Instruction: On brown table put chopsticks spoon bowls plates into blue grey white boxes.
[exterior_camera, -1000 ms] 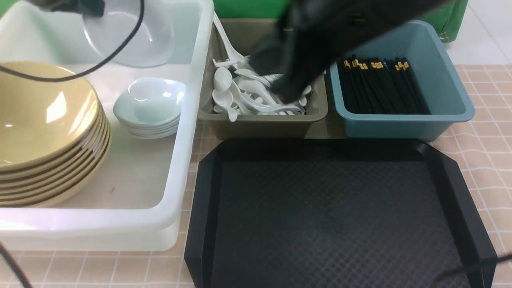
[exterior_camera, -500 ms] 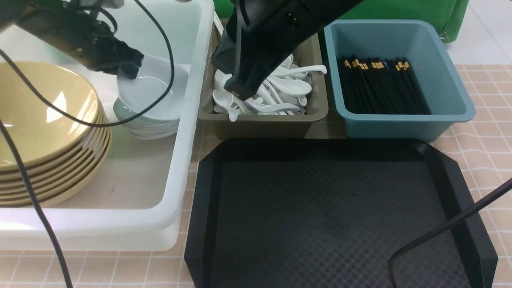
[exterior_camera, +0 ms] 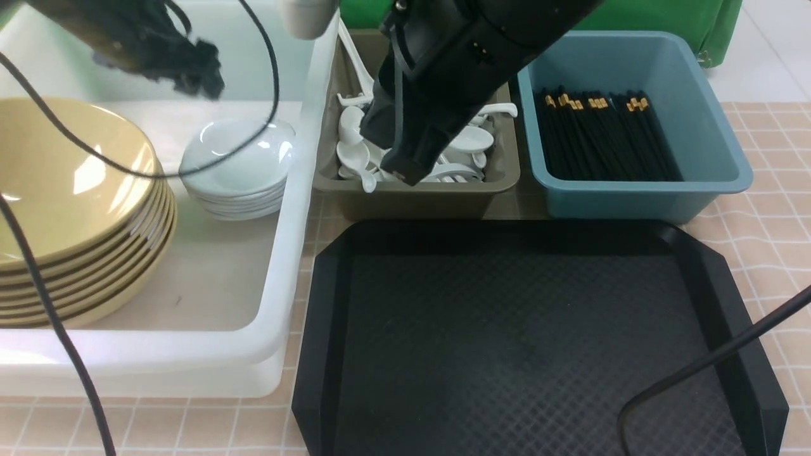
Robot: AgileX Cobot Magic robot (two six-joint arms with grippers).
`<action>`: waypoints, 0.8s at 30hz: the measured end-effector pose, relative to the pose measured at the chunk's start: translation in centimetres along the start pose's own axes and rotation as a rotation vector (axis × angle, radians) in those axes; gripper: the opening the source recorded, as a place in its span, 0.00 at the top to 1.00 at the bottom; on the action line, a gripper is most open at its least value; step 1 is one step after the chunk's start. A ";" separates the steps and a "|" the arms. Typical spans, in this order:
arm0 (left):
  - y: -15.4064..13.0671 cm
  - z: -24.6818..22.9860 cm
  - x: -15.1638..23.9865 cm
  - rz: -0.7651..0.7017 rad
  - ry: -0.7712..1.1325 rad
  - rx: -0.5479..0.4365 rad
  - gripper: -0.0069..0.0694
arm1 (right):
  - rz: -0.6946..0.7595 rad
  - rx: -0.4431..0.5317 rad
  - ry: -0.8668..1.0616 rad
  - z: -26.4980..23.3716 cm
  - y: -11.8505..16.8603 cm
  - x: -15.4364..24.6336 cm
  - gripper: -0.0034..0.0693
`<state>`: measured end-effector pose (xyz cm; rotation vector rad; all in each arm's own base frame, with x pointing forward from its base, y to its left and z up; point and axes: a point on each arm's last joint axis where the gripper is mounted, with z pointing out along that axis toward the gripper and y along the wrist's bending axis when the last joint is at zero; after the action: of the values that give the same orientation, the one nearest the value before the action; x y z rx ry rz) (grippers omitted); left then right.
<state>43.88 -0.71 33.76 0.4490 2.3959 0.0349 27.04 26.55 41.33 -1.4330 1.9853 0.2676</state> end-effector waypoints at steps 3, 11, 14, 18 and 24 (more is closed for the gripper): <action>-0.1 -5.0 -1.6 -0.057 -0.065 -0.023 0.18 | 0.024 0.035 -0.010 -1.2 -0.1 0.0 0.85; -2.7 -22.5 -0.1 -0.108 -0.198 -0.077 0.50 | 0.086 0.144 -0.020 -8.7 0.6 1.5 0.85; -3.6 -25.7 2.6 -0.128 -0.198 -0.099 0.68 | 0.107 0.164 -0.062 -11.4 1.6 2.9 0.85; -5.2 -27.3 7.2 -0.137 -0.177 -0.107 0.87 | 0.149 0.186 -0.127 -12.8 3.1 5.6 0.85; -7.3 -26.7 14.0 -0.164 -0.215 -0.117 0.91 | 0.170 0.233 -0.264 -14.4 5.6 10.2 0.85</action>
<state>14.63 -0.46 44.24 0.1899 2.1970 0.0501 14.56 13.40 44.76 -1.0286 1.8538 0.2746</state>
